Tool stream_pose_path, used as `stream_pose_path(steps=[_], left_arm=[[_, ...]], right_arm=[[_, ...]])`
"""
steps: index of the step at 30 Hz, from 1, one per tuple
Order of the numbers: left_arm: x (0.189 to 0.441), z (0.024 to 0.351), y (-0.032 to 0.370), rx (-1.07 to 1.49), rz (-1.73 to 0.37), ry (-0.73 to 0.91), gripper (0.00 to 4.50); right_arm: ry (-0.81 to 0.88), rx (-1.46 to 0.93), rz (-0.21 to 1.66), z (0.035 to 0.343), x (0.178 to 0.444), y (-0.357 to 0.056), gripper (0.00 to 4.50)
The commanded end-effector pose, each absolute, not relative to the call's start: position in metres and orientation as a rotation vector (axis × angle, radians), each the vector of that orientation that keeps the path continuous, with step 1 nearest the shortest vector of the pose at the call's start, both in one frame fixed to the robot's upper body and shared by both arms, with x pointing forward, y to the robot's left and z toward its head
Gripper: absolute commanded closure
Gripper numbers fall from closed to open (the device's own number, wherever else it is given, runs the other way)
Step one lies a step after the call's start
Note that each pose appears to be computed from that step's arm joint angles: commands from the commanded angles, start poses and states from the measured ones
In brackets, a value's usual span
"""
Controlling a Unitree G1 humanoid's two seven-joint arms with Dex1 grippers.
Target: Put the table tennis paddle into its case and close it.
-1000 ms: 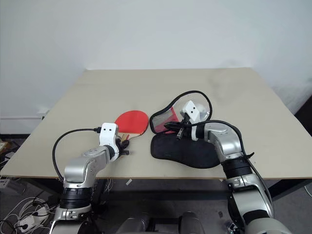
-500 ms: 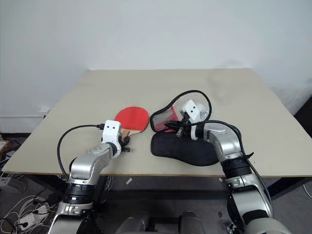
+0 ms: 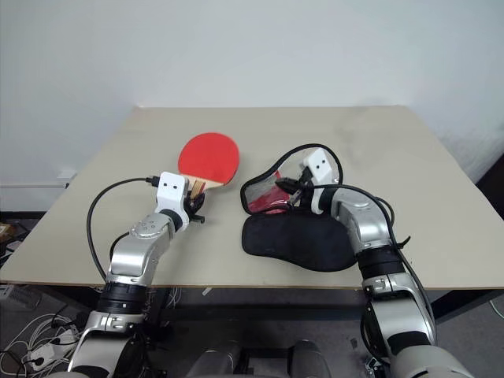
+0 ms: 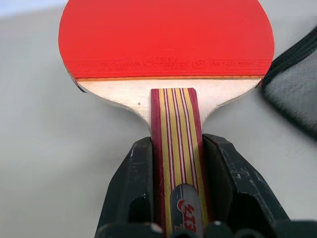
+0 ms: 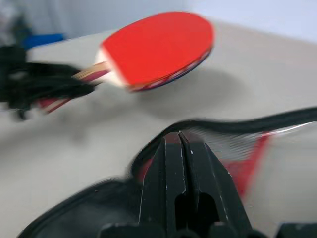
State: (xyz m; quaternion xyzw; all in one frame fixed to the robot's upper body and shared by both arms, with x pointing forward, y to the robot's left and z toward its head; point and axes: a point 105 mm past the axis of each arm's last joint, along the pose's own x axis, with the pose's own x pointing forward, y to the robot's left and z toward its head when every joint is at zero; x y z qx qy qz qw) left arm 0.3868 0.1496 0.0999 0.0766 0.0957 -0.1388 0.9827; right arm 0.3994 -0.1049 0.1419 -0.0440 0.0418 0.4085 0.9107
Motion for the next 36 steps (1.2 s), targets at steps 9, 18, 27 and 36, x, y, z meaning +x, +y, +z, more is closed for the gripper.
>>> stream_pose_path(steps=[9,18,27,36], left_arm=[[0.374,0.136,0.097,0.259,-0.795,0.005,3.44],[0.348,0.126,0.061,0.267,-1.169,0.016,3.44],[0.348,0.110,0.036,0.350,-1.376,0.075,3.44],[0.364,0.104,0.027,0.363,-1.465,0.170,3.44]], right_arm=[[-0.122,0.137,0.269,0.209,0.447,-0.203,4.50],[-0.138,0.186,0.190,0.211,0.448,-0.219,4.50],[-0.154,0.186,0.177,0.212,0.442,-0.223,4.50],[-0.149,0.196,0.150,0.204,0.427,-0.227,4.50]])
